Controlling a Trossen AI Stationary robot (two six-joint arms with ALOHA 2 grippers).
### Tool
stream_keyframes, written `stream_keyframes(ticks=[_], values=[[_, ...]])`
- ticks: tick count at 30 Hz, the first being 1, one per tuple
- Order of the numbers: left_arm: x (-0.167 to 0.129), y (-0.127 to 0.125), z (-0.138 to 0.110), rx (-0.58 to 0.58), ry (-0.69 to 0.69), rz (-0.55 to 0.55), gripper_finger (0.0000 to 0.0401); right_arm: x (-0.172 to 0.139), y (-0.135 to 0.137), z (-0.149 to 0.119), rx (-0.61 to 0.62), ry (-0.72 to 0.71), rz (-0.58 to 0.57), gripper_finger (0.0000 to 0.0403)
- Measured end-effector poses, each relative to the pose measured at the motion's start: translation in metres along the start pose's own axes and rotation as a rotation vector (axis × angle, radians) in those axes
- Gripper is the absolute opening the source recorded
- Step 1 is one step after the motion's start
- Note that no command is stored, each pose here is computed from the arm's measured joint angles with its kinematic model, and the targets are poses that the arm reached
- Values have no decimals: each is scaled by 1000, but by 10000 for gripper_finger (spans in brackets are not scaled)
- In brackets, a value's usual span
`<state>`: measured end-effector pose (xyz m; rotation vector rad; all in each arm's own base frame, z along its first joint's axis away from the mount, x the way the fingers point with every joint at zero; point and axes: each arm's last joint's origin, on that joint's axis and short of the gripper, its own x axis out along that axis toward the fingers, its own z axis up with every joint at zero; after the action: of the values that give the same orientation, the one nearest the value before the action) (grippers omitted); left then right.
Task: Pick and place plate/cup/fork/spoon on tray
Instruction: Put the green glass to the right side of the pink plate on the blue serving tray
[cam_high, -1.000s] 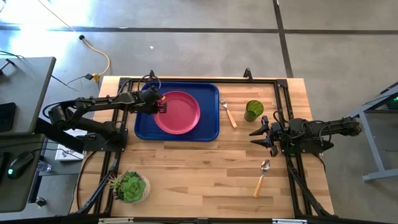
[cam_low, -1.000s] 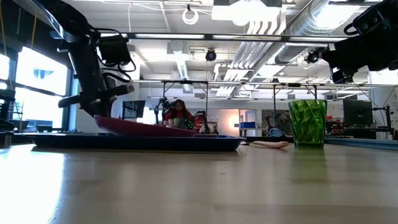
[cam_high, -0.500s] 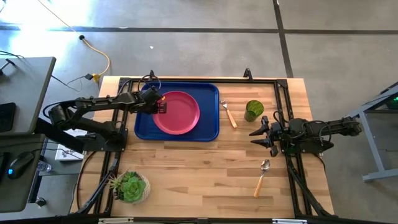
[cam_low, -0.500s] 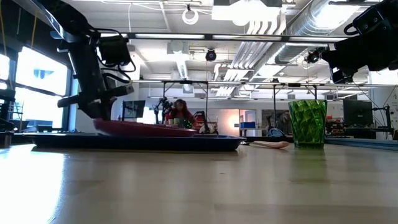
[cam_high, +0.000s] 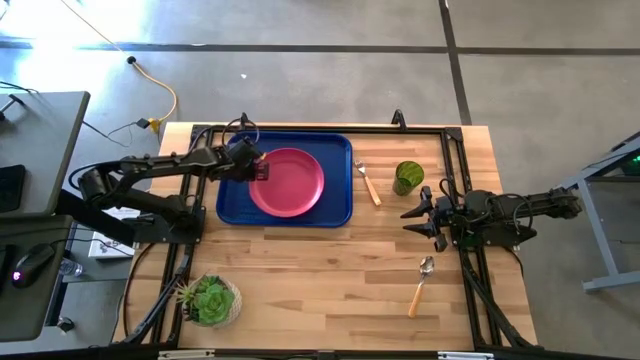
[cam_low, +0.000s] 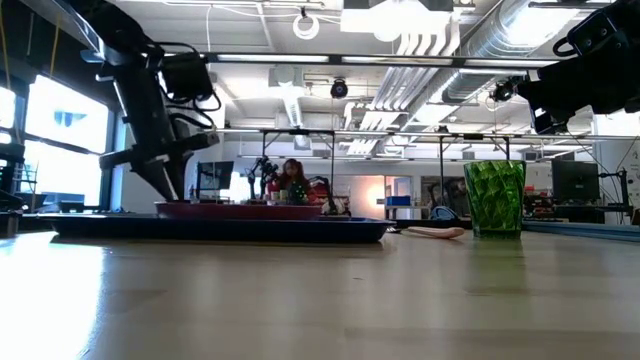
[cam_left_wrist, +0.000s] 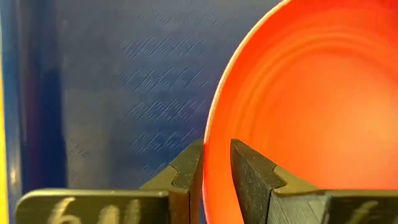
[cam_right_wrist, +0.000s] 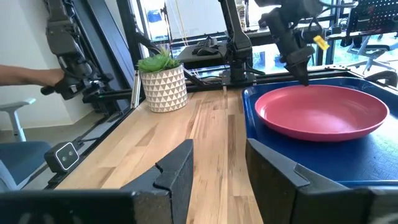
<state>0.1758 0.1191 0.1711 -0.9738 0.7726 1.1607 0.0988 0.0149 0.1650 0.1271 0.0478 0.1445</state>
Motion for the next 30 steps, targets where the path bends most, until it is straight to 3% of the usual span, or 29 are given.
stream_keyframes(ticks=[5, 11, 17, 23, 30], values=[[-12, -12, 13, 41, -36, -44, 70, 0, 0, 0, 0, -1, -2, 138], [-31, -25, 27, 85, -55, -63, 70, 0, -3, 2, 6, -30, -99, 138], [-56, -42, 46, 139, -90, -144, 69, 0, -3, 4, 208, -59, -103, 138], [-87, -65, 57, 224, -100, -314, 69, -1, -3, 13, 399, -181, -113, 138], [-122, -94, 47, 348, -139, -450, 69, -7, -5, 32, 425, -416, -186, 138]])
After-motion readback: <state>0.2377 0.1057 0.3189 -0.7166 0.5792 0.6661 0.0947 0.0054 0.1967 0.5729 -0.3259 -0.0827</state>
